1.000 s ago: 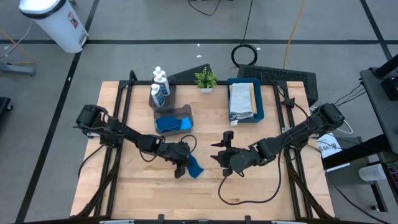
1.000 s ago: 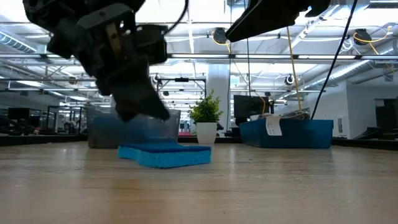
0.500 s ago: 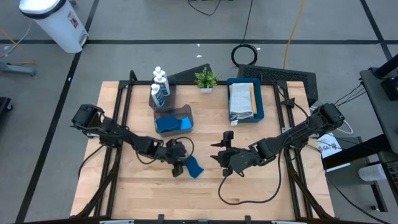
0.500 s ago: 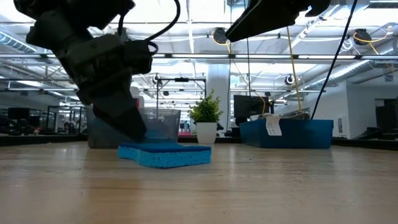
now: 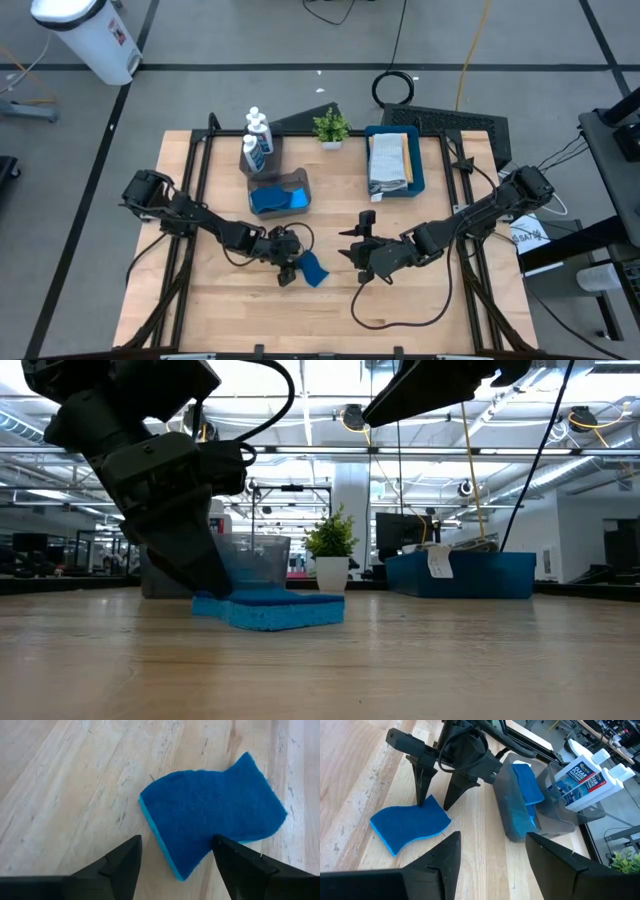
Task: Pick & Place Kitchen Items
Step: Put the blue sponge into the bottom black bin
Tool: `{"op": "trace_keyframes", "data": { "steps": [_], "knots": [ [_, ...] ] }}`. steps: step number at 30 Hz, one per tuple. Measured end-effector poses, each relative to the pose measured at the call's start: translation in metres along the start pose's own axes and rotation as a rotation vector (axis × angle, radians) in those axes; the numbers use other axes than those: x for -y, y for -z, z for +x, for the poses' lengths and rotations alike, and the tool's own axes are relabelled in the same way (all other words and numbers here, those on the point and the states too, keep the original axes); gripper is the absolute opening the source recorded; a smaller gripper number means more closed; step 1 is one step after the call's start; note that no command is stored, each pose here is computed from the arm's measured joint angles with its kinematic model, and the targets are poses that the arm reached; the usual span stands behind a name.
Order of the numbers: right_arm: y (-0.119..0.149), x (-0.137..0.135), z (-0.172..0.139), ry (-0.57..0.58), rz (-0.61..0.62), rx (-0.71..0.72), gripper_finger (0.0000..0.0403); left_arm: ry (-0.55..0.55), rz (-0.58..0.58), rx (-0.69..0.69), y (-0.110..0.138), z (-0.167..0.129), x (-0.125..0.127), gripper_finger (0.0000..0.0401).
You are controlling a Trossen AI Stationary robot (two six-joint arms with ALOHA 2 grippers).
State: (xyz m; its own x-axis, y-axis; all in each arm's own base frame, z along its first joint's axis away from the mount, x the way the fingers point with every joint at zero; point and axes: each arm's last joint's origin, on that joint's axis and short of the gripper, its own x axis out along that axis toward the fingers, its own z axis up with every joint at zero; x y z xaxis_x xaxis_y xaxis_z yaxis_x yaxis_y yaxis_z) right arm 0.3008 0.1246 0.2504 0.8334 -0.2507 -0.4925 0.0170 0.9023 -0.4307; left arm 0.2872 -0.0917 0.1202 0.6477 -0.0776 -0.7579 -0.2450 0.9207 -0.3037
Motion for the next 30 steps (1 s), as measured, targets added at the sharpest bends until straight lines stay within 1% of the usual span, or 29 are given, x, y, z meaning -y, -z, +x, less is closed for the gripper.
{"op": "trace_keyframes", "data": {
  "steps": [5,8,11,19,23,26,30],
  "knots": [
    [0.0000,0.0000,0.0000,0.000,0.000,0.000,0.0196,-0.008,0.006,-0.009,0.0008,0.0003,-0.0008,0.0249],
    [0.0000,0.0000,0.0000,0.000,0.000,0.000,0.0196,-0.025,0.022,-0.016,0.0023,0.0027,-0.0018,0.0232],
    [0.0000,0.0000,0.0000,0.000,0.000,0.000,0.0196,-0.035,0.040,-0.022,0.0039,0.0057,-0.0030,0.0198],
    [0.0000,0.0000,0.0000,0.001,0.000,0.000,0.0196,-0.032,0.047,-0.026,0.0024,0.0069,-0.0059,0.0081],
    [0.0000,0.0000,0.0000,0.001,0.000,0.000,0.0196,-0.019,0.053,-0.038,0.0020,0.0073,-0.0072,0.0034],
    [0.0000,0.0000,0.0000,0.001,0.000,0.000,0.0196,-0.002,0.070,-0.041,0.0005,0.0076,-0.0080,0.0011],
    [0.0000,0.0000,0.0000,0.001,0.000,0.000,0.0196,0.002,0.093,-0.038,-0.0003,0.0077,-0.0086,0.0015]
  ]
}}
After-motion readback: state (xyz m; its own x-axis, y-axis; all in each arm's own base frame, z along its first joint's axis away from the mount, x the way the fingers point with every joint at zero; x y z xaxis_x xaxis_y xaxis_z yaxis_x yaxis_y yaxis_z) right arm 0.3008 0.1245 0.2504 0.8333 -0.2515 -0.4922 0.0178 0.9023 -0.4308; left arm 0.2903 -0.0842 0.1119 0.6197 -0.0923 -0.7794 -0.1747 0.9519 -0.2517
